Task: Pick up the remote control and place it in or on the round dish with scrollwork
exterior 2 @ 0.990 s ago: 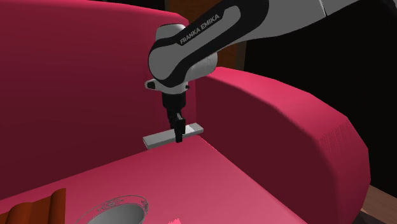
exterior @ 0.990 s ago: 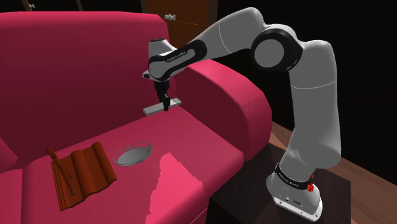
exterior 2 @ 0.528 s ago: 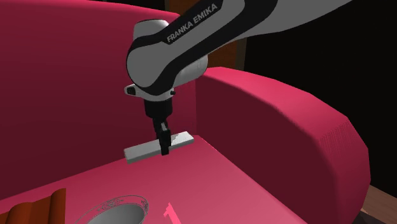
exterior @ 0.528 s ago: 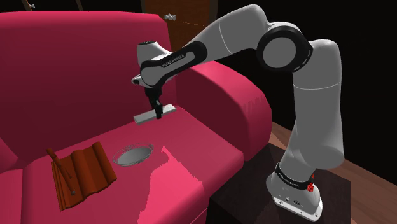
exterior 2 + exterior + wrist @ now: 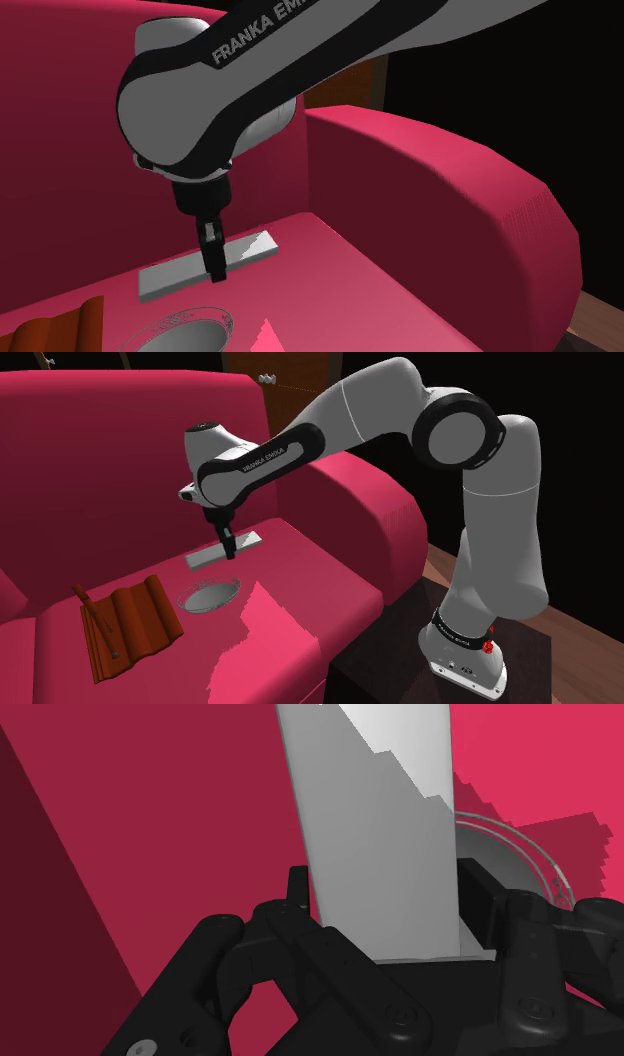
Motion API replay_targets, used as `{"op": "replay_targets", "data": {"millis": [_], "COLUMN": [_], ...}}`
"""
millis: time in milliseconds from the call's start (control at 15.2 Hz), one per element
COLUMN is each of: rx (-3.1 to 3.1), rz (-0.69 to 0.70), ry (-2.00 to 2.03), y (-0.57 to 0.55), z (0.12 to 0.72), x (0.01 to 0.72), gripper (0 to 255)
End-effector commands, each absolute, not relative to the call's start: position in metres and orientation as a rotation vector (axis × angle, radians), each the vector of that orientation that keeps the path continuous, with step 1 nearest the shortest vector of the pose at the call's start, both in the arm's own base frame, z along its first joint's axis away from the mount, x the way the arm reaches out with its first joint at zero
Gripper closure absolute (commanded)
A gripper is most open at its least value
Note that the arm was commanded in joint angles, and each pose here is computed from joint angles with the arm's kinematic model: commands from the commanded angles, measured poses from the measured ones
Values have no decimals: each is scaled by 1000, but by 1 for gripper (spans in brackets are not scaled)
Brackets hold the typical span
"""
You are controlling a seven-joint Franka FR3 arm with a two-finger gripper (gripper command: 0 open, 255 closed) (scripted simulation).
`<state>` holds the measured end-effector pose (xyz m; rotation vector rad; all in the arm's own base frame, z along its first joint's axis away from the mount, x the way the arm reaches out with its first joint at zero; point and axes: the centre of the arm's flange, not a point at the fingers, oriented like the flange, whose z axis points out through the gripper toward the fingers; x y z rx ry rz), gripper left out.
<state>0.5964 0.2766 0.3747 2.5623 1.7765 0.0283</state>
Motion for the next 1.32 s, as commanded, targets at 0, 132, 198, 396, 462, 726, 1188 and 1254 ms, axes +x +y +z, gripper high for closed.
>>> {"op": "replay_targets", "data": {"millis": [0,132,198,396,462,726,1188,1254], "rx": [2564,2564,2564,2564,2564,2564,2564,2564], "rz": [29,29,29,29,29,29,29,29], "ry": [1775,1775,1775,1775,1775,1775,1775,1775], "y": [301,325,338,366,366,366,366,366], "z": [372,372,372,366,361,340,301,301], "x": [586,576,572,560,560,560,560,560], "gripper": [255,255,255,255,255,255,255,255]}}
